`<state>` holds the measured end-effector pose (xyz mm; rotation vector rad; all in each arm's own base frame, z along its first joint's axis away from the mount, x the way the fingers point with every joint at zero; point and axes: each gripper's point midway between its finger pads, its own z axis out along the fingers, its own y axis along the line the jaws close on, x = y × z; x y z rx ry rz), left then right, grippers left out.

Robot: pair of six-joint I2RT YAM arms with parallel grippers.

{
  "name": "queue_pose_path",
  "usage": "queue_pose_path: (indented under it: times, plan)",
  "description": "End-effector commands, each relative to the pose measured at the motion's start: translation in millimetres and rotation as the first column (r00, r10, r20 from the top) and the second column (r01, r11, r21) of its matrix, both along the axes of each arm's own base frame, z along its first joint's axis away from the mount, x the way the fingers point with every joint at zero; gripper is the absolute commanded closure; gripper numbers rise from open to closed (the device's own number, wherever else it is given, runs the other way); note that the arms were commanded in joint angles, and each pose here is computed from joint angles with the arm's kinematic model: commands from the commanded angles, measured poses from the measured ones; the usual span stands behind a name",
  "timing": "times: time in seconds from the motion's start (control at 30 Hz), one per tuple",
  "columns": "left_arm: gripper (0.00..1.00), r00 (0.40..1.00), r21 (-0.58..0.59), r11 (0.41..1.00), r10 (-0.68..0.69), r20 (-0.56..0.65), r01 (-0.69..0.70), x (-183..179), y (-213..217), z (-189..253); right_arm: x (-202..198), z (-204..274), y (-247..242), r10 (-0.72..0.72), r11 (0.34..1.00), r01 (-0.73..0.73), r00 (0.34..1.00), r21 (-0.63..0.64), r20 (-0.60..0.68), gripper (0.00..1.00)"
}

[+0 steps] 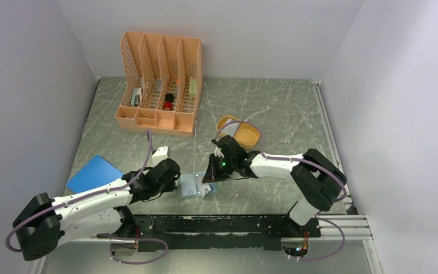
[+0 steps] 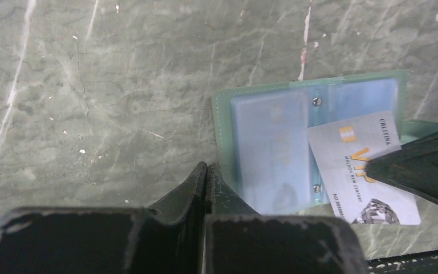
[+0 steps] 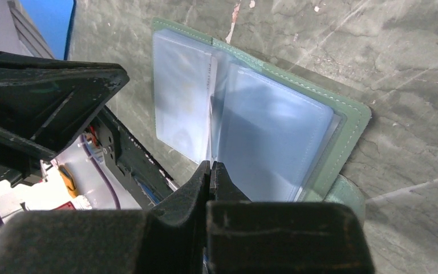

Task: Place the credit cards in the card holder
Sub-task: Turn over the card slot in the card holder, then insert the credit card into the card holder.

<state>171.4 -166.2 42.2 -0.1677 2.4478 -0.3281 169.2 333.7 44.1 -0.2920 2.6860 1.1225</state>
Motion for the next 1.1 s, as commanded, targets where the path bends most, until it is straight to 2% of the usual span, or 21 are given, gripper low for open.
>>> queue_pose_path:
  times: [0.0, 0.47, 1.07]
  plan:
    - [0.95, 1.000, 0.022, 1.000, 0.022, -0.017, -0.022, -1.7, 5.4, -9.5, 6.4, 8.4, 9.5, 0.004, 0.999, -0.004, 1.000, 0.041, 0.014, 1.00]
    - [0.95, 0.998, -0.008, 1.000, -0.022, -0.055, 0.022, -9.7, -2.2, -23.1, 4.9, 3.9, 15.0, -0.003, 0.997, 0.004, 1.000, 0.074, -0.015, 1.00]
    - [0.95, 0.996, -0.050, 0.998, -0.052, -0.072, 0.048, -16.5, -7.5, -29.4, 20.4, -14.0, 11.5, -0.166, 0.982, 0.166, 0.986, 0.094, -0.014, 1.00]
